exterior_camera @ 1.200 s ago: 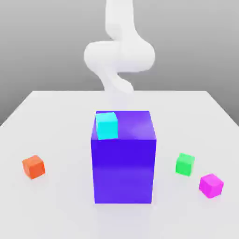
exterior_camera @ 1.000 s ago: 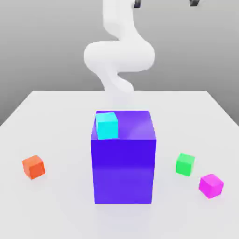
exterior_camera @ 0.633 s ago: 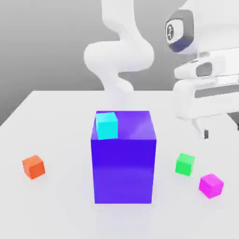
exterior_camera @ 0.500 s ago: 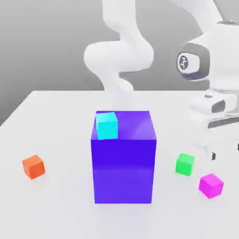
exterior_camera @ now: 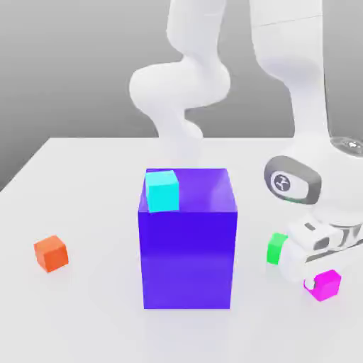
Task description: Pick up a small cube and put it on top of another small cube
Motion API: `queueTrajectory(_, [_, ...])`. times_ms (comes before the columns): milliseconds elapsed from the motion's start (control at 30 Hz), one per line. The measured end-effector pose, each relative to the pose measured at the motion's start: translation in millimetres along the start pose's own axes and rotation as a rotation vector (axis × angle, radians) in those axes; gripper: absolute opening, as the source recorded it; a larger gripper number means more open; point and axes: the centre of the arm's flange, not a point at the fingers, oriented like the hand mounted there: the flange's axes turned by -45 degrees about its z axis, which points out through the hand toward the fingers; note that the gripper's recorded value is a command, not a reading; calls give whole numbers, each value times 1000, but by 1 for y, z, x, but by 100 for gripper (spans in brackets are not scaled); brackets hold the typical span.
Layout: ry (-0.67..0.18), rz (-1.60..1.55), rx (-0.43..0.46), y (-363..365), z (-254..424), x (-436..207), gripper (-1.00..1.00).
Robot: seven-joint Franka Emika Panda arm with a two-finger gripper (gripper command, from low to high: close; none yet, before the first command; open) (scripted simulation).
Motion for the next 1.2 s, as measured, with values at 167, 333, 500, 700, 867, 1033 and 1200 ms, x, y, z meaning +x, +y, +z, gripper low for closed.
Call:
queueTrajectory(167, [0,0,0,0,-42,1,-100])
queueTrajectory(333, [-7,87,29,-7,-84,-21,-100])
queueTrajectory(500, [-13,239,48,-11,-107,-59,-100])
queueTrajectory(700, [-6,444,16,3,-119,-103,-100])
queueTrajectory(867, [9,507,-52,15,-96,-110,-100])
queueTrajectory(1033, [10,505,-59,16,-68,-111,-100])
queueTrajectory(1200, [2,503,-12,11,-52,-114,100])
